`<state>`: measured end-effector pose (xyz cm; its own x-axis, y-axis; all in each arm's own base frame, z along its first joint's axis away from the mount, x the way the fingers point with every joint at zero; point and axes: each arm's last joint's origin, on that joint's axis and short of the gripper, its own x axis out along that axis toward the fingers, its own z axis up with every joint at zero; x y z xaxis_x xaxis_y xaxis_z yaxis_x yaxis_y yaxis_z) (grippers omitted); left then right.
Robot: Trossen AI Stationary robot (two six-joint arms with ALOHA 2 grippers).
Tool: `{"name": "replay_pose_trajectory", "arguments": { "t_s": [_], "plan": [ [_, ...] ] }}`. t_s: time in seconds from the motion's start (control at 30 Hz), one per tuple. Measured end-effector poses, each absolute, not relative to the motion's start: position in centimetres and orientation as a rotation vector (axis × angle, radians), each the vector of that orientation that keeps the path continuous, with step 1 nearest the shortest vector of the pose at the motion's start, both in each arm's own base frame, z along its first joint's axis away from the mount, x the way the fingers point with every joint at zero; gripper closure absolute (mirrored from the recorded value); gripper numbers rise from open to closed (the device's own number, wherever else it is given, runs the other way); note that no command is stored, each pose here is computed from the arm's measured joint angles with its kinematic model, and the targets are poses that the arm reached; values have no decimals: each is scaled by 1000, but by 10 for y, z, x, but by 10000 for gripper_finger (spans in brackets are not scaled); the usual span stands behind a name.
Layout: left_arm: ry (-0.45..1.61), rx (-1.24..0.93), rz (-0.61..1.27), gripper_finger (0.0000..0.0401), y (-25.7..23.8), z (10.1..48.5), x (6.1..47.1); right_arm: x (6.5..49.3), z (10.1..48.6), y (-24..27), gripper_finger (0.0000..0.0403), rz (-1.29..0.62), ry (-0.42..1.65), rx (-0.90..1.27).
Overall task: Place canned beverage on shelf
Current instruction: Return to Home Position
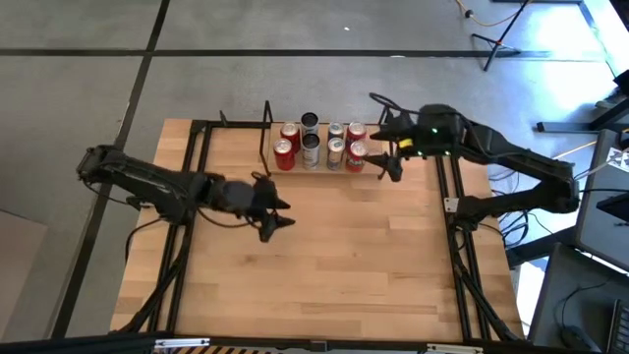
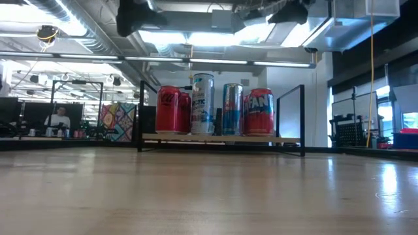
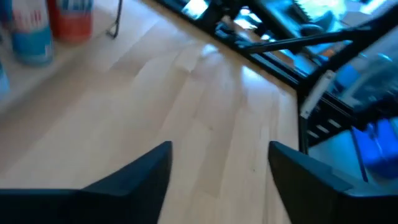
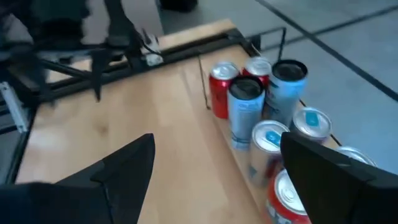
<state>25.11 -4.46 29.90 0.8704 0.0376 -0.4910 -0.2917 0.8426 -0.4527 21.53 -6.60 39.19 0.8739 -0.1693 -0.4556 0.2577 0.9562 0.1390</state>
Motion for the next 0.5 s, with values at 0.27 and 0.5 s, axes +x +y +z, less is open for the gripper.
{"name": "replay_pose_trajectory", "arguments": {
  "t_s": [0.27, 0.5],
  "plan": [
    [436, -334, 22, 285, 4, 330, 213, 203, 381, -54, 68, -68, 225, 280],
    [379, -277, 88, 380, 27, 317, 172, 193, 347, -51, 87, -62, 3, 441]
  ]
}}
